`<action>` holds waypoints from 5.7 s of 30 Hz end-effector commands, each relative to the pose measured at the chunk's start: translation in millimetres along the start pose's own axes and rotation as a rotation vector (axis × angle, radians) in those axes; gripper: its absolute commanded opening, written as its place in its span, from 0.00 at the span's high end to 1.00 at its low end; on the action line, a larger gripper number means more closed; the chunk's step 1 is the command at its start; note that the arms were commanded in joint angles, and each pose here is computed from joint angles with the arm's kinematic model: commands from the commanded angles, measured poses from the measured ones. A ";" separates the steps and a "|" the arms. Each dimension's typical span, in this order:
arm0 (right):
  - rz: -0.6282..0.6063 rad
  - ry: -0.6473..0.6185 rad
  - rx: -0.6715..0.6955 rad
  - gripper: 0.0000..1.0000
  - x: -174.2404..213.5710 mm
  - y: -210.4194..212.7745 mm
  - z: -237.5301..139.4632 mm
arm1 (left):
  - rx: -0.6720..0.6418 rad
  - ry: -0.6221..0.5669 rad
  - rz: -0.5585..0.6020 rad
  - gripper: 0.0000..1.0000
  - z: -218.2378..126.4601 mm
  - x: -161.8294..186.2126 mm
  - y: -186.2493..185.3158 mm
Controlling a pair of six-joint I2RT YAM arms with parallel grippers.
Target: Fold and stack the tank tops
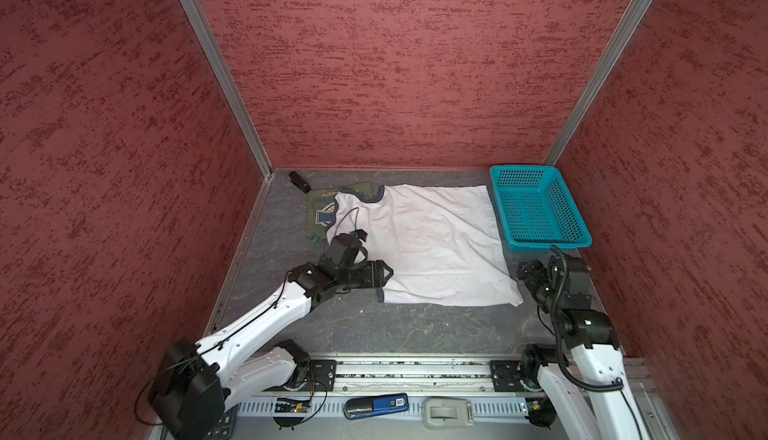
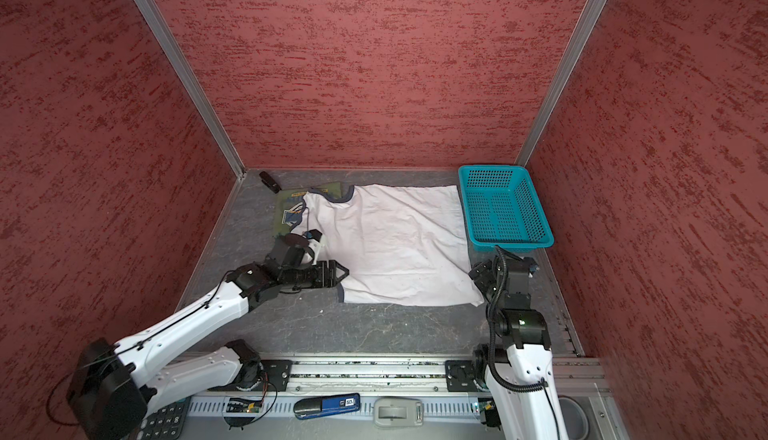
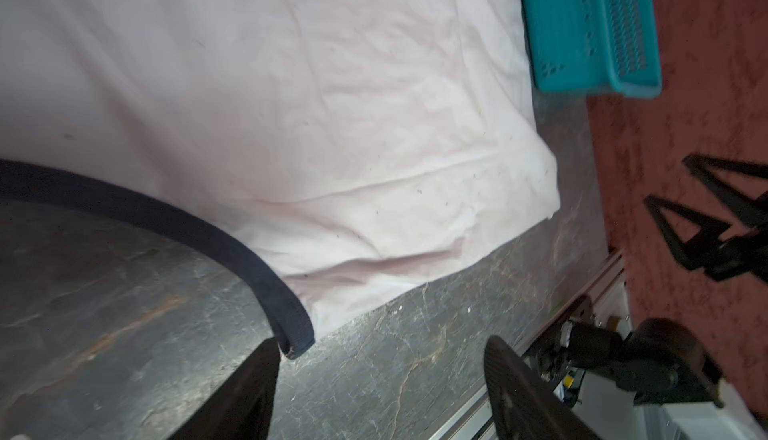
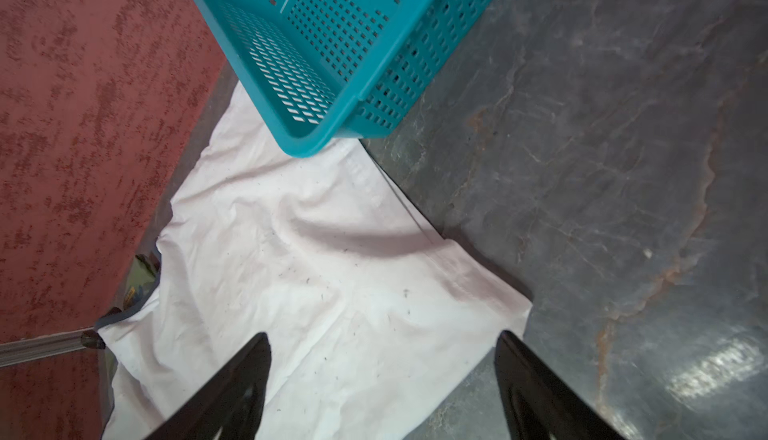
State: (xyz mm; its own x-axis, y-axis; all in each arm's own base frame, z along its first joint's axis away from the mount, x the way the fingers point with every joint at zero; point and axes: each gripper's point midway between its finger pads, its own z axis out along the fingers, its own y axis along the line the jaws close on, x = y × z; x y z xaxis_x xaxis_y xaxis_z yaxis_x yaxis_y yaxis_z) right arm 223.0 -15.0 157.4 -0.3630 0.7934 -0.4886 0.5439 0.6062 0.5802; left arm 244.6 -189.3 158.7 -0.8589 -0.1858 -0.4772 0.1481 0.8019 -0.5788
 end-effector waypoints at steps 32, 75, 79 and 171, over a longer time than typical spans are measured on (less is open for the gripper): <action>-0.124 0.196 -0.275 0.18 30.4 65.3 45.4 | -0.639 -0.254 -0.167 1.00 -23.9 -132.9 146.6; -0.331 0.484 -0.042 0.20 138.3 18.2 82.4 | -0.593 -0.120 -0.533 0.50 5.2 -77.4 262.4; -0.339 0.499 -0.001 0.20 142.1 9.1 85.4 | -0.623 -0.086 -0.548 0.49 11.2 -76.8 271.6; -0.309 0.233 0.185 0.12 86.1 -13.2 73.9 | -0.553 -0.146 -0.062 0.41 48.5 -215.1 149.2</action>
State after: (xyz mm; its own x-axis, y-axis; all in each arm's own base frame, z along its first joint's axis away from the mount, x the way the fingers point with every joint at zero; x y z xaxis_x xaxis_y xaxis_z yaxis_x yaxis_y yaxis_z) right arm 238.8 39.9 60.3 -0.6851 0.5732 -0.4495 0.5015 0.8187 0.2797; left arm 474.3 -66.2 155.0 -0.7736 -0.2009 -0.6009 -0.1593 0.9796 -0.1225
